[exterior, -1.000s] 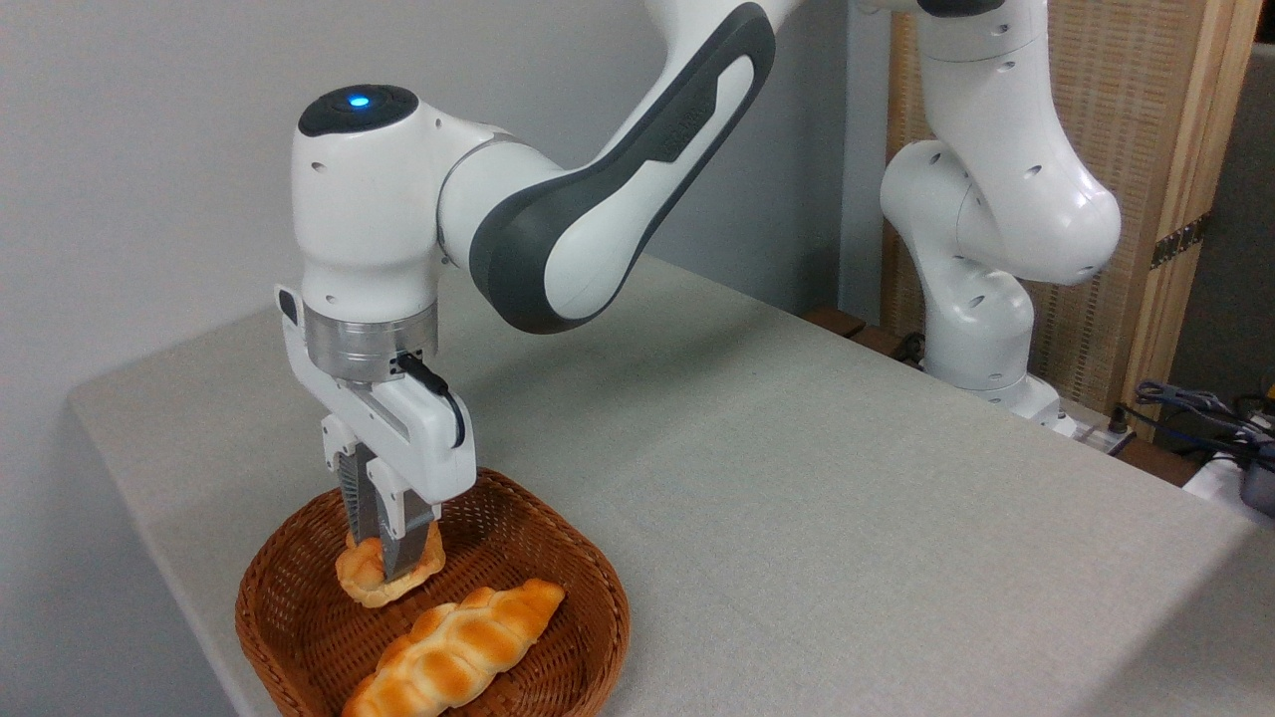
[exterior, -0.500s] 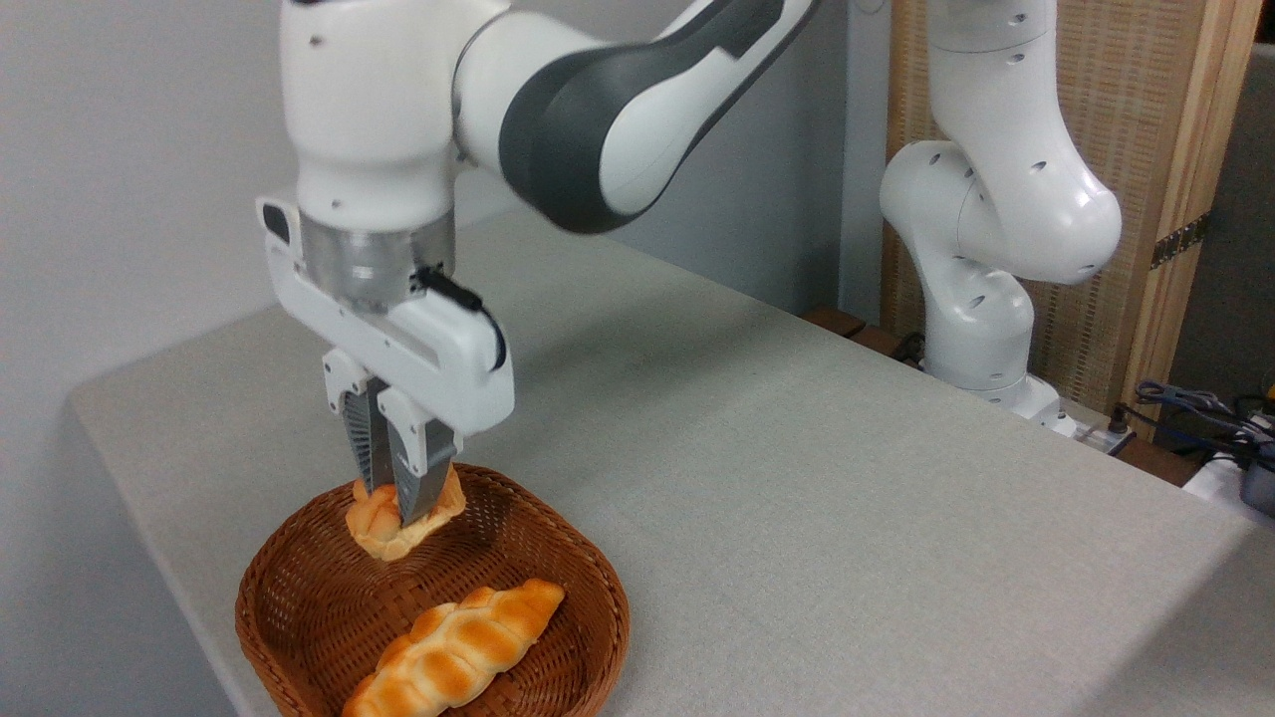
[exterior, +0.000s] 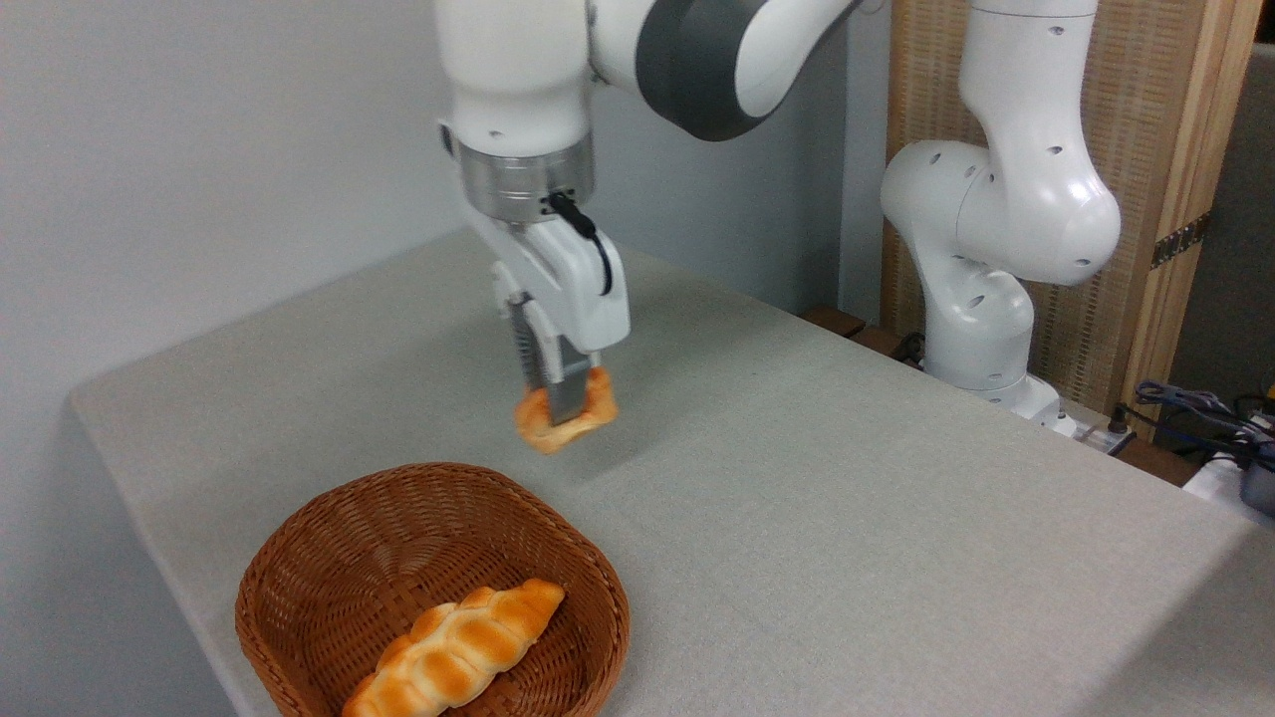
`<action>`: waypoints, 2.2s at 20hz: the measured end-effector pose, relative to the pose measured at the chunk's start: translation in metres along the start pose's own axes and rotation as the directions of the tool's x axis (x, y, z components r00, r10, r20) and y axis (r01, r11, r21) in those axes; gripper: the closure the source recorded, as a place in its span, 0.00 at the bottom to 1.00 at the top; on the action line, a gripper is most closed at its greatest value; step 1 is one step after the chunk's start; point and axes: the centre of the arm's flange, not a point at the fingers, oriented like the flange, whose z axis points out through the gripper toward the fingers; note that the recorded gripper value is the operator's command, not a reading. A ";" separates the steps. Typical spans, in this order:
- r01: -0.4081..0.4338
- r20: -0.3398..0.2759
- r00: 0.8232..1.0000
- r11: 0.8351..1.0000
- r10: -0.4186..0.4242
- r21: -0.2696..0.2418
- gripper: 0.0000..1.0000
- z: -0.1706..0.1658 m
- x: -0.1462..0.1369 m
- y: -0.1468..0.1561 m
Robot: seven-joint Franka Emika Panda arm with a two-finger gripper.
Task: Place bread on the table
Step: 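Move the held roll beside the basket and lower it onto the table, then open the gripper, release the roll, and raise the gripper away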
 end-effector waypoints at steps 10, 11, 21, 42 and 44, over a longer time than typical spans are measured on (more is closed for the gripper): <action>-0.153 0.145 0.977 0.987 0.158 -0.050 0.00 0.079 0.000 0.020; -0.152 0.146 0.977 0.987 0.158 -0.050 0.00 0.079 0.000 0.019; -0.138 0.115 0.984 0.990 0.137 0.001 0.00 0.046 0.011 0.013; 0.120 0.060 0.990 0.990 -0.124 0.075 0.00 -0.107 0.045 -0.024; 0.120 0.068 0.990 0.989 -0.126 0.083 0.00 -0.107 0.044 -0.025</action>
